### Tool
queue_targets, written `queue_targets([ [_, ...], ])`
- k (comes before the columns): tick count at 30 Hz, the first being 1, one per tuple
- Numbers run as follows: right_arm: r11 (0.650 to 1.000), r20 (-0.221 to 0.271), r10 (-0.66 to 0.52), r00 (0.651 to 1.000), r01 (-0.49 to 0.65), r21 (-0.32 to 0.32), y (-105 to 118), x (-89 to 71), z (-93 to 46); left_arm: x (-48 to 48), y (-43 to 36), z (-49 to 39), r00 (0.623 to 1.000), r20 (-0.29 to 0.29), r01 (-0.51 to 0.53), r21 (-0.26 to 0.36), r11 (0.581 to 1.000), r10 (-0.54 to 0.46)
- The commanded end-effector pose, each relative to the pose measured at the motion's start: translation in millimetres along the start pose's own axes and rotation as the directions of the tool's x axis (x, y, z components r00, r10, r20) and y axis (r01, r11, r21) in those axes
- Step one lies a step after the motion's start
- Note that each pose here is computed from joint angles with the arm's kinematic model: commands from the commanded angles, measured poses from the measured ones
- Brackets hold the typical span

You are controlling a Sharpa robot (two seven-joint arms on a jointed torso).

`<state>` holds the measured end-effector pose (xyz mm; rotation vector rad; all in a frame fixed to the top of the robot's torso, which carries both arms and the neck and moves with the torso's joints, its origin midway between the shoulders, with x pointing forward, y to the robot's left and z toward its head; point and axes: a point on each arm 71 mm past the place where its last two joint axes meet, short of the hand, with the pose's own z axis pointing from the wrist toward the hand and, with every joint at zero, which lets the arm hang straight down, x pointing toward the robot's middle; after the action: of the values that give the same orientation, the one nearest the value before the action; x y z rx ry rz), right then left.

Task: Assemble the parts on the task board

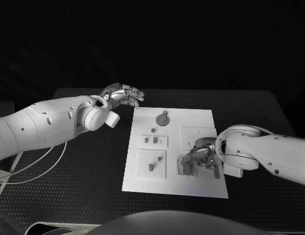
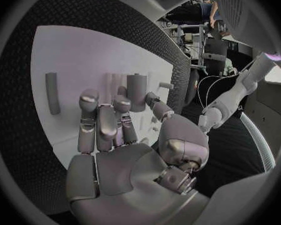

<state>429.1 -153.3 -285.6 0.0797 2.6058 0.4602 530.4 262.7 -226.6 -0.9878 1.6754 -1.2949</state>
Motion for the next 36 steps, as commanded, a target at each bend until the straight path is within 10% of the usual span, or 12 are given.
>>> queue_targets([
  [1,1.0,-0.014,-0.008,1.0,0.008,0.001,-0.5,3.0,2.0,1.8,-1.3,0.3,1.0,-0.013,0.009,0.008,1.0,-0.009],
  [36,1.0,0.03,0.031,0.999,-0.031,-0.002,-1.1,4.0,5.4,1.1,-1.1,0.0,1.0,-0.014,0.009,0.007,1.0,-0.009],
])
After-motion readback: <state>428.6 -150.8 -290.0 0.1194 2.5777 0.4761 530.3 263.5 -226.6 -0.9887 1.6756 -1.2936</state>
